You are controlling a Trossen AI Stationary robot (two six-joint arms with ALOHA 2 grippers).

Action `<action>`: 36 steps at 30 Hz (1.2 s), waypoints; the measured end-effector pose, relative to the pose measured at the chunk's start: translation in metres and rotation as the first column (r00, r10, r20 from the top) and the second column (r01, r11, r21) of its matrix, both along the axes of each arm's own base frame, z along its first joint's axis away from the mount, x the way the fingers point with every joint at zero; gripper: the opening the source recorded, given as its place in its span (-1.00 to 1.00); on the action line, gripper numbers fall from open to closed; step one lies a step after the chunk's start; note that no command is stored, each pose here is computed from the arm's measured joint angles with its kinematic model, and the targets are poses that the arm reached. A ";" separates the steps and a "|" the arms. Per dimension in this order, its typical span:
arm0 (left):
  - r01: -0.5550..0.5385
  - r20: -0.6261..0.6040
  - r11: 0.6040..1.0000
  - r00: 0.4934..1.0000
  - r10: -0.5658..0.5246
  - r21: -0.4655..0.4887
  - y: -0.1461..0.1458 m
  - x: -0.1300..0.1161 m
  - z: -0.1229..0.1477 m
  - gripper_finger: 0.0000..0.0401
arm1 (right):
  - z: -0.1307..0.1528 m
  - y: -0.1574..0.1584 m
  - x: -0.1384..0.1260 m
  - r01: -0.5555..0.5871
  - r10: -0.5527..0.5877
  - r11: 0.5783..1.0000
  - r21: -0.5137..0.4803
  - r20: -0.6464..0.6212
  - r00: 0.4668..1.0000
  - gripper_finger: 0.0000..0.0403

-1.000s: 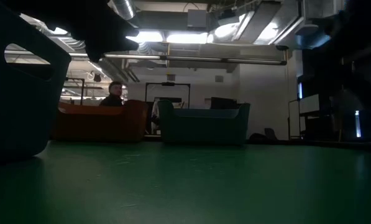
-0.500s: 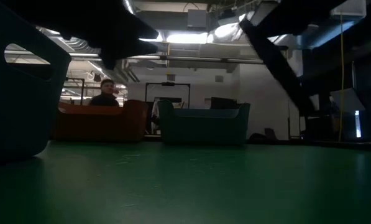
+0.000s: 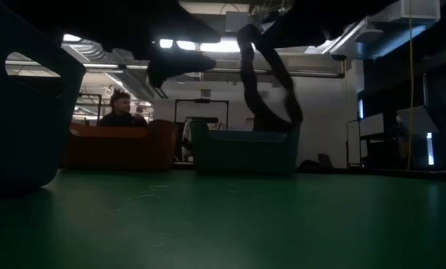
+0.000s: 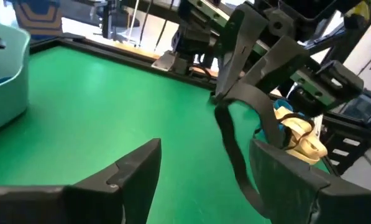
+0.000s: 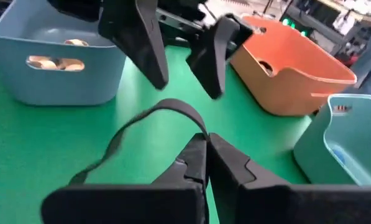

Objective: Sort rubber bands into baskets
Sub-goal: Put the black rubber band into the orange bin

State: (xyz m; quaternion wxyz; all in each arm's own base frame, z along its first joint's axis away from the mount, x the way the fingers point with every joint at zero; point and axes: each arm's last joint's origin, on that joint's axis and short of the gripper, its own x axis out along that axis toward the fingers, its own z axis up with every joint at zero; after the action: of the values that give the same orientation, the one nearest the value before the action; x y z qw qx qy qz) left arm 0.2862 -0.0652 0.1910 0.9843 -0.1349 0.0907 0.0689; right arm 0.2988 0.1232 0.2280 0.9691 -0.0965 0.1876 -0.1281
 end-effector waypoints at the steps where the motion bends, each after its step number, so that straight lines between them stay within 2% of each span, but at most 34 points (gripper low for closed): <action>1: 0.007 -0.002 1.000 1.000 -0.007 0.004 -0.001 0.003 0.000 0.20 | 0.000 0.001 0.001 -0.009 0.009 1.000 -0.002 0.007 1.000 -0.93; 11: 0.106 -0.035 0.994 0.994 -0.106 0.007 -0.011 0.028 -0.008 0.20 | -0.003 0.004 0.005 -0.038 0.038 0.999 0.007 0.017 0.999 -0.93; 17: 0.099 -0.060 0.995 0.993 -0.098 0.028 -0.011 0.037 -0.015 0.20 | -0.003 0.006 0.007 -0.065 0.065 0.998 0.002 0.032 0.997 -0.93; 21: 0.097 -0.037 0.995 0.995 -0.096 0.028 -0.011 0.039 -0.013 0.20 | -0.001 0.008 0.008 -0.130 0.129 0.991 0.020 0.046 0.991 -0.93; 26: 0.104 0.008 0.994 0.995 -0.104 0.045 -0.011 0.040 -0.008 0.20 | 0.000 0.008 0.009 -0.132 0.131 0.991 0.023 0.060 0.990 -0.93; 36: 0.165 0.000 0.985 0.986 -0.165 0.047 -0.013 0.040 -0.009 0.20 | 0.004 0.009 0.010 -0.141 0.139 0.990 0.013 0.098 0.986 -0.93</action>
State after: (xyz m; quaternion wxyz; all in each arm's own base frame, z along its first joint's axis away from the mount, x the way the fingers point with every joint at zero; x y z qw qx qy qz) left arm 0.3259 -0.0779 0.1824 0.9897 -0.1042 0.0980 -0.0108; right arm 0.3091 0.1320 0.2318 0.9845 -0.0935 0.1345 -0.0626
